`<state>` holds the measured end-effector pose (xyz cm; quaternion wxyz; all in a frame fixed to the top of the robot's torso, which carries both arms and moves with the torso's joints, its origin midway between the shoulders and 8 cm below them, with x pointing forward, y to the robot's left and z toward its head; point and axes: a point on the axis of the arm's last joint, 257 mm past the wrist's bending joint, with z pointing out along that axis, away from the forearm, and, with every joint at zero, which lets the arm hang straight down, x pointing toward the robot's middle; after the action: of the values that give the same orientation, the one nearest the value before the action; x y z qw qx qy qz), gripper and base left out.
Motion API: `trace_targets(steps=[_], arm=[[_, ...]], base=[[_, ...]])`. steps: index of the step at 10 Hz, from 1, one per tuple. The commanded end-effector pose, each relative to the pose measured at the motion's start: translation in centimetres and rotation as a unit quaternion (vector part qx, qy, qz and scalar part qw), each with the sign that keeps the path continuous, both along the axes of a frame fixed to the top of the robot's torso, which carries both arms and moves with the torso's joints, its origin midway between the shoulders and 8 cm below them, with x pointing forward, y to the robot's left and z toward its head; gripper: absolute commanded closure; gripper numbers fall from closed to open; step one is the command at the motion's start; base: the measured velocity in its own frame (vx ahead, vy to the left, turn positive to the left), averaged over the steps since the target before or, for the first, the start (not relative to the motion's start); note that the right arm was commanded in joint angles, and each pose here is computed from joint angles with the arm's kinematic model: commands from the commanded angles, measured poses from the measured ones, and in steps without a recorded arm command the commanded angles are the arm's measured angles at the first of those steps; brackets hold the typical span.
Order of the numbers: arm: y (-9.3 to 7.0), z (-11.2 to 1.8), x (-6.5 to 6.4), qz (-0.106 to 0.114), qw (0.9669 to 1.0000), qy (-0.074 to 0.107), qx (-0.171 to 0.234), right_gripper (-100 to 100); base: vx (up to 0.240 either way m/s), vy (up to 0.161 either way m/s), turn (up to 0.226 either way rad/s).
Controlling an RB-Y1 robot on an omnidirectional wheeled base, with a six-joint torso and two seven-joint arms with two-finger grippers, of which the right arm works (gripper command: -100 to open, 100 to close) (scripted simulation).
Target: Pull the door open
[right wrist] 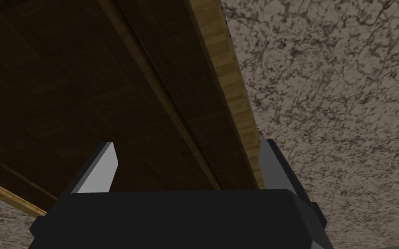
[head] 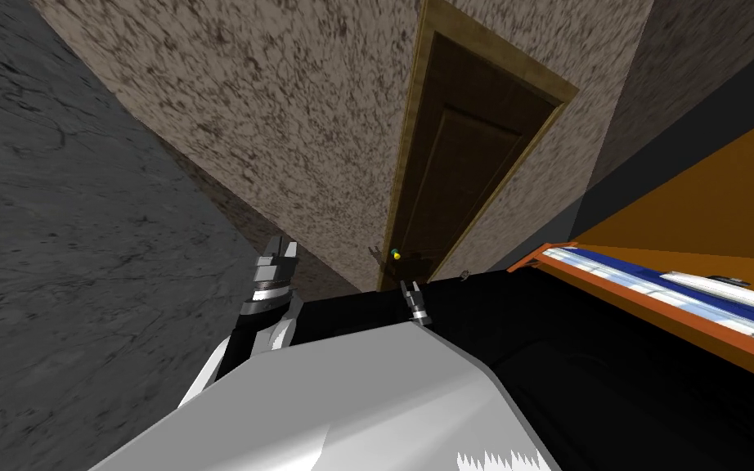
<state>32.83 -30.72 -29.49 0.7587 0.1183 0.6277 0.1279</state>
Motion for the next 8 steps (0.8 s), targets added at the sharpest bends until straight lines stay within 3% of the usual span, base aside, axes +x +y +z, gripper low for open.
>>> trace_targets(steps=[1,4,8], arm=[[0.1,-0.9,-0.5,-0.002,0.9999,0.007,-0.015,-100],[0.2,-2.3,-1.2,-0.004,0.9990,0.020,-0.039,-100],[0.5,-4.7,-2.7,-0.006,0.9955,0.044,-0.083,-100]], base=[[0.097,-0.015,0.028],[0.095,-0.018,0.016],[0.122,-0.025,0.022]])
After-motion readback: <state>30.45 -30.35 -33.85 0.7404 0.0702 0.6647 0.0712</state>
